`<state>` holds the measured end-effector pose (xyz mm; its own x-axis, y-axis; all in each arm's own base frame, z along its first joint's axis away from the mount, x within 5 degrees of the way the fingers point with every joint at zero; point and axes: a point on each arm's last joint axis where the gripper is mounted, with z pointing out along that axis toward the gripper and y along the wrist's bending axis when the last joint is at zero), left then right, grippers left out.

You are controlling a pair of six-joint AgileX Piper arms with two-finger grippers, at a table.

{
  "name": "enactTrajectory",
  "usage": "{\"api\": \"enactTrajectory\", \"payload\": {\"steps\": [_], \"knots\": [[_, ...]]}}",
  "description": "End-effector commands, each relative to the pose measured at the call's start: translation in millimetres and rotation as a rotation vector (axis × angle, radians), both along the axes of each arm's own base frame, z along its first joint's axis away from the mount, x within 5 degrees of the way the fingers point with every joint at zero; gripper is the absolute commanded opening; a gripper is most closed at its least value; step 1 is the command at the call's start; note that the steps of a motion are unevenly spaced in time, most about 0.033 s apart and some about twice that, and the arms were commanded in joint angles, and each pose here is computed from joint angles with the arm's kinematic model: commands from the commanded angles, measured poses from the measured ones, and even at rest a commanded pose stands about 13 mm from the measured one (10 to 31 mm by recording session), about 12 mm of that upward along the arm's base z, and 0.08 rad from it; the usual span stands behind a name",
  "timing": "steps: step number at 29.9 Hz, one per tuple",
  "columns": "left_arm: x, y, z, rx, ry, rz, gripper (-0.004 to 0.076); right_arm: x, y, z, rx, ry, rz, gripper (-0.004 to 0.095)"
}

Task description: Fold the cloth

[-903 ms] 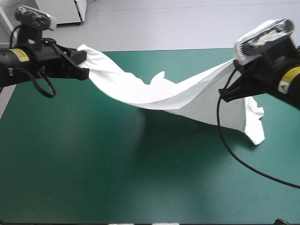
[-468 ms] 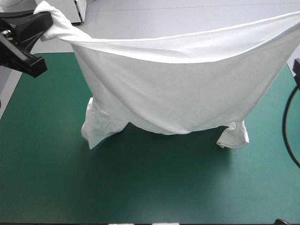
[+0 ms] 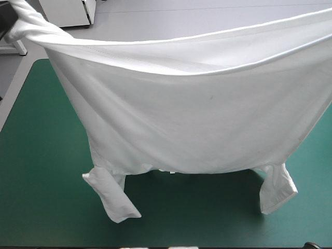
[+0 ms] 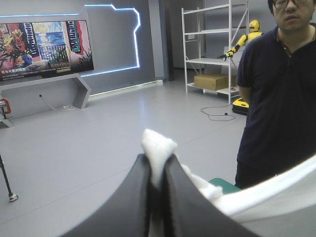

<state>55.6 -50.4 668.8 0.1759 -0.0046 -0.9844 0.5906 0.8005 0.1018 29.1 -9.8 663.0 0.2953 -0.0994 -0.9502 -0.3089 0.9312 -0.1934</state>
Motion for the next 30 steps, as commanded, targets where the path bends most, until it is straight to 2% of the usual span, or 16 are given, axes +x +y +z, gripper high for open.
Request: {"api": "enactTrajectory", "payload": {"steps": [1, 6, 12, 18, 24, 27, 30], "knots": [[-8, -2, 3, -0.036, -0.014, -0.053, -0.0009, -7, -1, 11, 0.024, -0.123, 0.021, -0.0008], [-11, -5, 9, -0.061, -0.079, -0.100, -0.0009, -9, 2, 11, 0.008, -0.136, 0.054, -0.0008], [29, -3, 3, -0.014, -0.027, 0.045, -0.0009, 26, 14, 2, -0.064, -0.045, -0.083, -0.0009], [114, -16, -17, 0.041, 0.092, 0.153, -0.0009, 107, 53, -24, -0.253, 0.105, -0.323, -0.0019], [200, -35, -54, 0.107, 0.234, 0.197, -0.0009, 184, 99, -58, -0.397, 0.186, -0.418, -0.0019], [235, -42, -76, 0.143, 0.300, 0.216, -0.0009, 225, 109, -81, -0.382, 0.270, -0.396, -0.0019], [266, -45, -96, 0.168, 0.356, 0.237, -0.0009, 269, 108, -106, -0.328, 0.369, -0.348, -0.0019]]}}
